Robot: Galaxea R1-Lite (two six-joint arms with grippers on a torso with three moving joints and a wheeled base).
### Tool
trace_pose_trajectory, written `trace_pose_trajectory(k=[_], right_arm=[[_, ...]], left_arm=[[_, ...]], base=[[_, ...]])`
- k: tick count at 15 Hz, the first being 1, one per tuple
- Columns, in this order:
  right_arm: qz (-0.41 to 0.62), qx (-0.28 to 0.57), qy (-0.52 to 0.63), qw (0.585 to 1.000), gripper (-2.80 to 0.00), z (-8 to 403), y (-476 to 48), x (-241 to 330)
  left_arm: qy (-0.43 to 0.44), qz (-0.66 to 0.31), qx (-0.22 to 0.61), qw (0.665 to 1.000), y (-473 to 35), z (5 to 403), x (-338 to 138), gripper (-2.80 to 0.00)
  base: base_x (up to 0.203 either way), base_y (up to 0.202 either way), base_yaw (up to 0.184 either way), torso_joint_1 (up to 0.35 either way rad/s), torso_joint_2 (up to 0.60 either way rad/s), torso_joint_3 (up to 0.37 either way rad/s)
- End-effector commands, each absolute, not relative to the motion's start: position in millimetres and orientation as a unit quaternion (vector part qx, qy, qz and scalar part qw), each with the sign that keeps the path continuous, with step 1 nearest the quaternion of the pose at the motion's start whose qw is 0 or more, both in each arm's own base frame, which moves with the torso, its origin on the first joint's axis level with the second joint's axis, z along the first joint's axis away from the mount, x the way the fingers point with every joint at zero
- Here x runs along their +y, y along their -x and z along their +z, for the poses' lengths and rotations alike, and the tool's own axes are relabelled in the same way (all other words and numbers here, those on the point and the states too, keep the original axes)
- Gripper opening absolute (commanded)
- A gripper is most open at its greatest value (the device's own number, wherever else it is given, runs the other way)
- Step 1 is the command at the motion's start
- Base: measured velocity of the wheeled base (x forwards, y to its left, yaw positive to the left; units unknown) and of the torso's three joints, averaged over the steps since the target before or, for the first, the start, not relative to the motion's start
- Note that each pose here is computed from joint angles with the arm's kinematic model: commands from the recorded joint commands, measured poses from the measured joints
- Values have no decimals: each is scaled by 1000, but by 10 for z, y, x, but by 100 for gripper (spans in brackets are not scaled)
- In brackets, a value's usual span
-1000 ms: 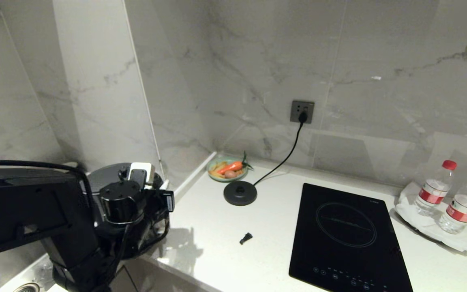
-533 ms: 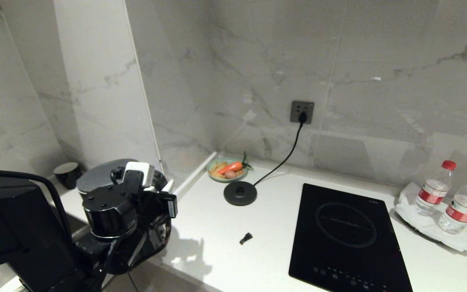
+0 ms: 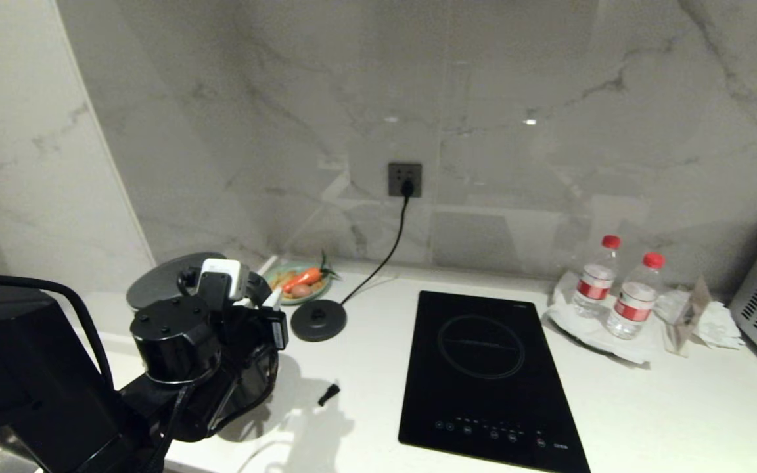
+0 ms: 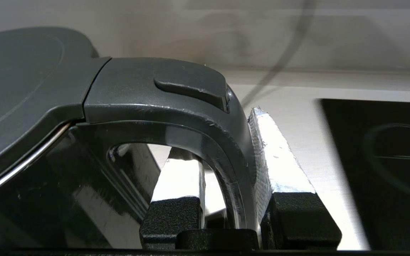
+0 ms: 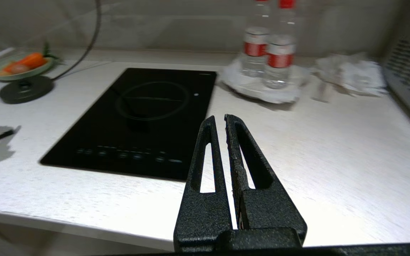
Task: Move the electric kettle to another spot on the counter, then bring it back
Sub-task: Place it on the power base
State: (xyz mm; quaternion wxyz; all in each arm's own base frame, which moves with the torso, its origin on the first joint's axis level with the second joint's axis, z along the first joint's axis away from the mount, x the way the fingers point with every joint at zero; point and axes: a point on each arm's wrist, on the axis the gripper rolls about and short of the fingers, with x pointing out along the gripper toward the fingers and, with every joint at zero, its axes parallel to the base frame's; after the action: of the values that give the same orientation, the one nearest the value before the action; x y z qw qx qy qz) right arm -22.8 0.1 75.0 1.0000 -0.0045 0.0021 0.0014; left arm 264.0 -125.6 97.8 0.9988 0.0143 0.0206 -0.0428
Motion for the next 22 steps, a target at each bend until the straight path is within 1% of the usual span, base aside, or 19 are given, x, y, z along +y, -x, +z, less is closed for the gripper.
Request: trace_pose_trajectory(k=[1,3,15,21,22], right_arm=[[2,2,5,1000,-280,750,228,1],[2,2,5,1000,-280,750,228,1],[2,2,5,1000,-280,750,228,1],[2,2,5,1000,-280,750,228,1],[2,2,5,1000,-280,750,228,1]], left_arm=[[-21,-41,20,999,-2646,965,-1255,-280],[-27,-39,23,999,-2659,946,-1250,-280],[-36,-40,25,998,-2661,926,-1259,-280],[-36,-41,24,998,-2662,930,-1264,-280],[-35,-42,23,998,-2663,937,-1265,-280]], base=[[4,9,-162,6,6,2],[0,1,-98,4,2,2],[0,0,0,0,0,0],[174,0,2,6,2,2],[58,0,1,7,12,5]])
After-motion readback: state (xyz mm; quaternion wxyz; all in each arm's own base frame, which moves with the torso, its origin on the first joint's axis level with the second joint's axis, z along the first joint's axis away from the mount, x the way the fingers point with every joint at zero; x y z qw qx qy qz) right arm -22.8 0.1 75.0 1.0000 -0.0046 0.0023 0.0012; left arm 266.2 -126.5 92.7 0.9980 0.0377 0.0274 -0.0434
